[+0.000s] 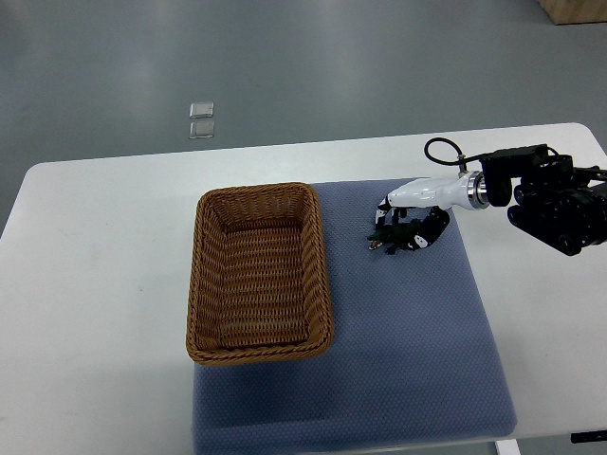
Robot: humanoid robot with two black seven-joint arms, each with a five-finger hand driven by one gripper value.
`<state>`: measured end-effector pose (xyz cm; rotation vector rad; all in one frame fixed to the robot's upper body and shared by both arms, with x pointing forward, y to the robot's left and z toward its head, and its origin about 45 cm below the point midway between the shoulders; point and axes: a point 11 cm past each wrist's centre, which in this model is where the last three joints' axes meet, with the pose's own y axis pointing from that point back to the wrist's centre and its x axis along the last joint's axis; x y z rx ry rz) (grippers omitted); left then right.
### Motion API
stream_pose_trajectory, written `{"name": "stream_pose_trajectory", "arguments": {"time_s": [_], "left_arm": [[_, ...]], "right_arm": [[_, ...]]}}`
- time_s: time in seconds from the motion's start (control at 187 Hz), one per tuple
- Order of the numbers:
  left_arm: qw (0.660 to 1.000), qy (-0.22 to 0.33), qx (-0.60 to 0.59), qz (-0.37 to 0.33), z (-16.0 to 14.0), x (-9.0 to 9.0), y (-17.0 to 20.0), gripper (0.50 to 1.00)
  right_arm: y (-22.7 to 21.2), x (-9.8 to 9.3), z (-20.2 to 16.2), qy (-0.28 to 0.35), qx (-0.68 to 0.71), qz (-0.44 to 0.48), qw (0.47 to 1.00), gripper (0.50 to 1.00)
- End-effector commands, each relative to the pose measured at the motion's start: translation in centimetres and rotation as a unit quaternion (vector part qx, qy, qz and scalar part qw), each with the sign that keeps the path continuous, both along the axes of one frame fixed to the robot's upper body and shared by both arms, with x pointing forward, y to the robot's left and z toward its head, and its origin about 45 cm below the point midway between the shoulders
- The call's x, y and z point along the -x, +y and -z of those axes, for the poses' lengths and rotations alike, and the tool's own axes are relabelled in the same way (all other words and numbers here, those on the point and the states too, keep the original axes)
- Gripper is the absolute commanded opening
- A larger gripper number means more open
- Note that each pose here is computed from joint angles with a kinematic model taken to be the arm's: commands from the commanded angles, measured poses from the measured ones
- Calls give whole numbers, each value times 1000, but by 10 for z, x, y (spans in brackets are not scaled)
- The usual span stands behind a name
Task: Place crocodile in brown basket with right hand
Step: 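Close the right hand fingers around the crocodile, then lift the crocodile and carry it over the wicker basket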
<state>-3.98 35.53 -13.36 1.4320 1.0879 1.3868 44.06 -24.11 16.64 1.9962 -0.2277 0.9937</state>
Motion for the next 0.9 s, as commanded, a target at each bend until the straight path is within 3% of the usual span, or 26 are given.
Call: {"name": "stream_pose_trajectory", "arguments": {"time_s": [0.0, 0.134, 0.892], "left_arm": [[1000, 0, 0, 0, 0, 0, 0, 1000], [1000, 0, 0, 0, 0, 0, 0, 1000], [1000, 0, 0, 0, 0, 0, 0, 1000]], "right_arm": [[0, 2, 1, 2, -1, -7, 1000, 531], [1, 2, 1, 2, -1, -11, 1000, 500], [11, -19, -39, -37, -21, -15, 999, 500]]}}
